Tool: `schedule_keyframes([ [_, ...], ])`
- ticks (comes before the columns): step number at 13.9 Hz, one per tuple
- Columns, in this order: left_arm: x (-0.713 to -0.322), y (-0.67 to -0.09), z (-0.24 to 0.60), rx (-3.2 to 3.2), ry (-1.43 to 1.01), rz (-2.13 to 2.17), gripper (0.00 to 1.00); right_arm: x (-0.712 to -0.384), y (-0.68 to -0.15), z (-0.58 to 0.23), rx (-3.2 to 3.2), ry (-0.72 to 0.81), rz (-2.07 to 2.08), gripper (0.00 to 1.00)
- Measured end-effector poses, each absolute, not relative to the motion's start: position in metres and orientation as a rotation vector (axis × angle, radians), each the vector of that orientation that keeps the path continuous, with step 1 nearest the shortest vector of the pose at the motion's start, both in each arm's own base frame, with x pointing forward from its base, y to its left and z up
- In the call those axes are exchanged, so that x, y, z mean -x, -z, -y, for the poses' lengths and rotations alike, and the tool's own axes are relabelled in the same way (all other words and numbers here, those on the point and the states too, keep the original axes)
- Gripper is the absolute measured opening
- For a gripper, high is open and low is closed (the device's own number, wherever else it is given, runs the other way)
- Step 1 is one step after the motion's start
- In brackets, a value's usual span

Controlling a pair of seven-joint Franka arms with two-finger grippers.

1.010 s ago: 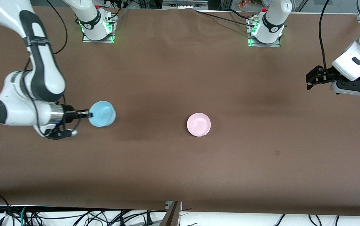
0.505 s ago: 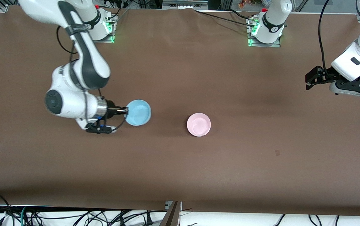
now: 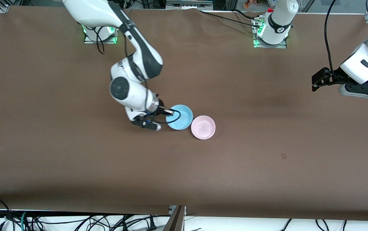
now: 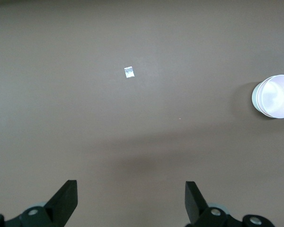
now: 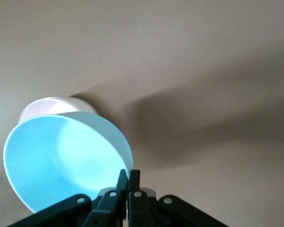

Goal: Stack pink and blue bowls on white bowl
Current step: 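Lift the blue bowl with the right gripper and carry it to the stack, then lower the blue bowl into the pink bowl and open the right gripper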

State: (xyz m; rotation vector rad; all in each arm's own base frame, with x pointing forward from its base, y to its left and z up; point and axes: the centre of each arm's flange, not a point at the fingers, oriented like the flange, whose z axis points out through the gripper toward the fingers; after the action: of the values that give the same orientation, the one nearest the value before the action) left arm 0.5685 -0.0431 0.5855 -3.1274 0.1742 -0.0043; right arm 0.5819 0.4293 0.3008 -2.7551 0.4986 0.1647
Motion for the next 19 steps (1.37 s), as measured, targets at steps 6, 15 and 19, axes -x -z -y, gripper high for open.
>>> schedule_keyframes([
  [6,-0.567,-0.584,0.043,3.137,-0.022,-0.125,1.0,-0.577,-0.278,-0.479,2.634,-0.103,-0.625,0.02],
  [15,-0.566,-0.584,0.043,3.137,-0.025,-0.123,1.0,-0.57,-0.249,-0.494,2.604,-0.047,-0.637,0.02],
  [19,-0.566,-0.584,0.043,3.137,-0.025,-0.123,1.0,-0.568,-0.24,-0.495,2.614,-0.05,-0.633,0.02],
])
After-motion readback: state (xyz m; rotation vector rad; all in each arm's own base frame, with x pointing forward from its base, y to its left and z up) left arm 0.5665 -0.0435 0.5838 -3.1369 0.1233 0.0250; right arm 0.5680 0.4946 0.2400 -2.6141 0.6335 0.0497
